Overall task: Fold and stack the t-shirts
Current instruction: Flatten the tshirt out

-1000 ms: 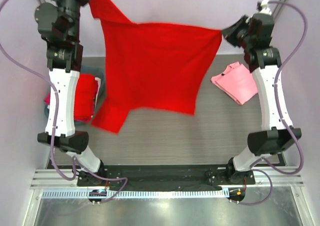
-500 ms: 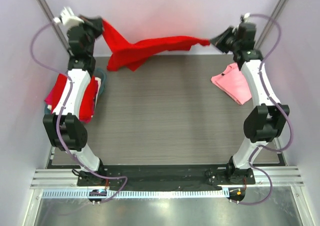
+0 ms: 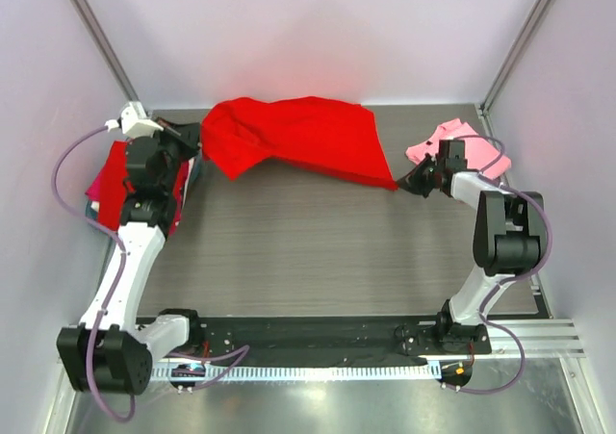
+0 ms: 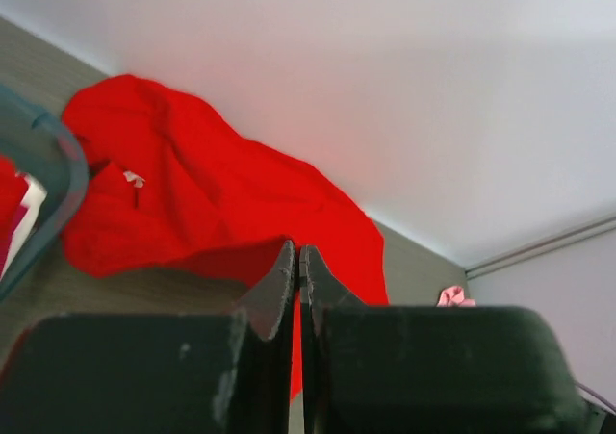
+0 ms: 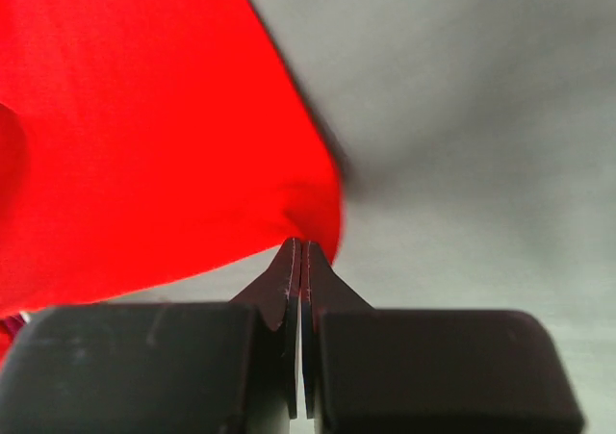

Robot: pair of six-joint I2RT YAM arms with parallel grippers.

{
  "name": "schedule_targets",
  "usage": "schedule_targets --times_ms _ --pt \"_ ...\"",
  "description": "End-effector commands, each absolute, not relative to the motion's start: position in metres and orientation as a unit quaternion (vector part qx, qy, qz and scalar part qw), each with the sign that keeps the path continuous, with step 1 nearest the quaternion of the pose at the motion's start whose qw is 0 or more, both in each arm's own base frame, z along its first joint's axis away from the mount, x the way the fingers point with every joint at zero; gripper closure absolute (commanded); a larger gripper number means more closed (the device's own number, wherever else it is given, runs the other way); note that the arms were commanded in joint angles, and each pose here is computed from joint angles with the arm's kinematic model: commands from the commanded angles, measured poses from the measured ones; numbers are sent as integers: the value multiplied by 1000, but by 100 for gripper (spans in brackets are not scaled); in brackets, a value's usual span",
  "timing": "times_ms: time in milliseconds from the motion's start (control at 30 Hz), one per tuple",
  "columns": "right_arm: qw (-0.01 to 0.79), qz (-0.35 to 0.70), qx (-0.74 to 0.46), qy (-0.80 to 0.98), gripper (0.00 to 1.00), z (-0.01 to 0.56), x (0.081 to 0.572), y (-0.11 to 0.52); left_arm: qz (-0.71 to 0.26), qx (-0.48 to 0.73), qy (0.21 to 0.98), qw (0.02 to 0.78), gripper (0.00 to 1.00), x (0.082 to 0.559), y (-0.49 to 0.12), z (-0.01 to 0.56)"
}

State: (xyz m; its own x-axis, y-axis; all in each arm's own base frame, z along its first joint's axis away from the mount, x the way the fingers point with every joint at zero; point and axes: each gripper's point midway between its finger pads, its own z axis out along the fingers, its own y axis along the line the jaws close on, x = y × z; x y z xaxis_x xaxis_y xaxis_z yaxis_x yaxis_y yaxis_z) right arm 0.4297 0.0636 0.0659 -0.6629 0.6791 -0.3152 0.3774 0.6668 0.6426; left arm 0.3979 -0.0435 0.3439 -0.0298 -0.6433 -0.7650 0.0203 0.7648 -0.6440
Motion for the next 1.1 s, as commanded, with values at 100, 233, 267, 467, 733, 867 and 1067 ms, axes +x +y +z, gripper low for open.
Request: schedule_targets --times_ms 100,233,267,467,733,867,1067 --pt "320 283 275 861 99 80 400 67 -250 -254 741 569 99 347 -52 273" --pt "313 261 282 868 99 68 372 62 -254 -265 761 534 100 321 -56 241" --pt "314 253 283 870 99 67 368 59 -251 -268 769 523 100 314 -57 231" --pt "327 201 302 873 99 69 333 41 -240 -279 795 483 100 285 -57 190" --pt "332 158 312 876 99 74 298 23 -230 -289 807 460 100 264 -55 175" --pt "314 175 305 882 99 71 287 32 -220 -318 806 447 100 253 -49 168" --pt "271 182 290 900 99 56 275 40 -237 -333 786 464 100 239 -48 180"
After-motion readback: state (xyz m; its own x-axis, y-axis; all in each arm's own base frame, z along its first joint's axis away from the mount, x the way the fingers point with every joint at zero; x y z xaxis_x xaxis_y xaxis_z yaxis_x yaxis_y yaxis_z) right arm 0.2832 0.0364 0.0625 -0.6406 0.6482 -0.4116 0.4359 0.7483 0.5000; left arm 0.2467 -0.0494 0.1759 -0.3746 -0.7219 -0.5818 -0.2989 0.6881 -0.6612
